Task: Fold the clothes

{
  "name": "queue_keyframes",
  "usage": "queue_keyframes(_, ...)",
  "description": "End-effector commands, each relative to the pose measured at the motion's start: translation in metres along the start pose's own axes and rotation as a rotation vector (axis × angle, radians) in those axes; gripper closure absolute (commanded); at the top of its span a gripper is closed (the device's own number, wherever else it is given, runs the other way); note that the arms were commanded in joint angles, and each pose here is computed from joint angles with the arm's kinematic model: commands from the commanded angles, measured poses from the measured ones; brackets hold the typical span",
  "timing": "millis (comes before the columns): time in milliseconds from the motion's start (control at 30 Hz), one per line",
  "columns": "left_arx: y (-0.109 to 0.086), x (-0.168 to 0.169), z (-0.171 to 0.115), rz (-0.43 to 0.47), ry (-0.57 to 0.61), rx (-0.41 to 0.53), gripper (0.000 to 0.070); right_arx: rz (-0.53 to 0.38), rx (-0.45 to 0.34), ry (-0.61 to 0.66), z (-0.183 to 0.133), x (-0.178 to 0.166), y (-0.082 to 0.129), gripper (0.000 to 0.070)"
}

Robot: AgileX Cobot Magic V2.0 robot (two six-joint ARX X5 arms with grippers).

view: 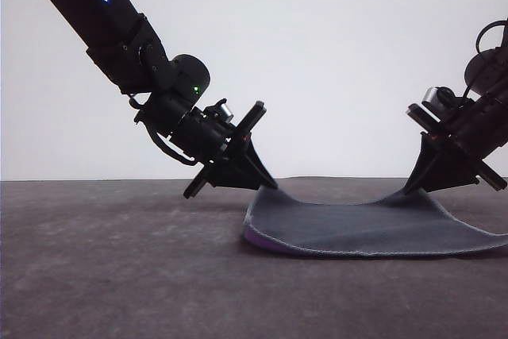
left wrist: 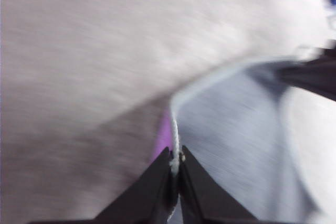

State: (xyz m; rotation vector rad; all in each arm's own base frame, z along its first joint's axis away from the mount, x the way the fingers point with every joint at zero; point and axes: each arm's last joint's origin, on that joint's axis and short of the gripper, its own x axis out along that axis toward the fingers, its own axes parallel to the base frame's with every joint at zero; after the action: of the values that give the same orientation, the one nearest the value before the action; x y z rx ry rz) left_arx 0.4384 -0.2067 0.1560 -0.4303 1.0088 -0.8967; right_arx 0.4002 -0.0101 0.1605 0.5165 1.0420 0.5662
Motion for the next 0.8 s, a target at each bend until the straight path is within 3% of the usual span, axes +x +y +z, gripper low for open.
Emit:
queue_keyframes(0,0.002,0.006,0.002,-0.044,0.019,0.001,0.0692,0.021,0.004,0.016,0.004,0.001,-0.005,0.0694)
queue_keyframes(300,0.001,0.005,-0.009,-0.153,0.144,-0.074,0.0691,0.053,0.084,0.144,-0.008,-0.016,-0.011,0.0694)
queue_keyframes(533,-0.001,0.003,-0.020,-0.294,0.258,-0.136,0.0691,0.103,0.131,0.237,-0.021,-0.021,-0.010,0.0694)
queue_keyframes(767,-0.001,-0.002,-0.034,-0.326,0.356,-0.172,0.0683,0.116,0.144,0.304,-0.029,-0.024,-0.007,0.0692)
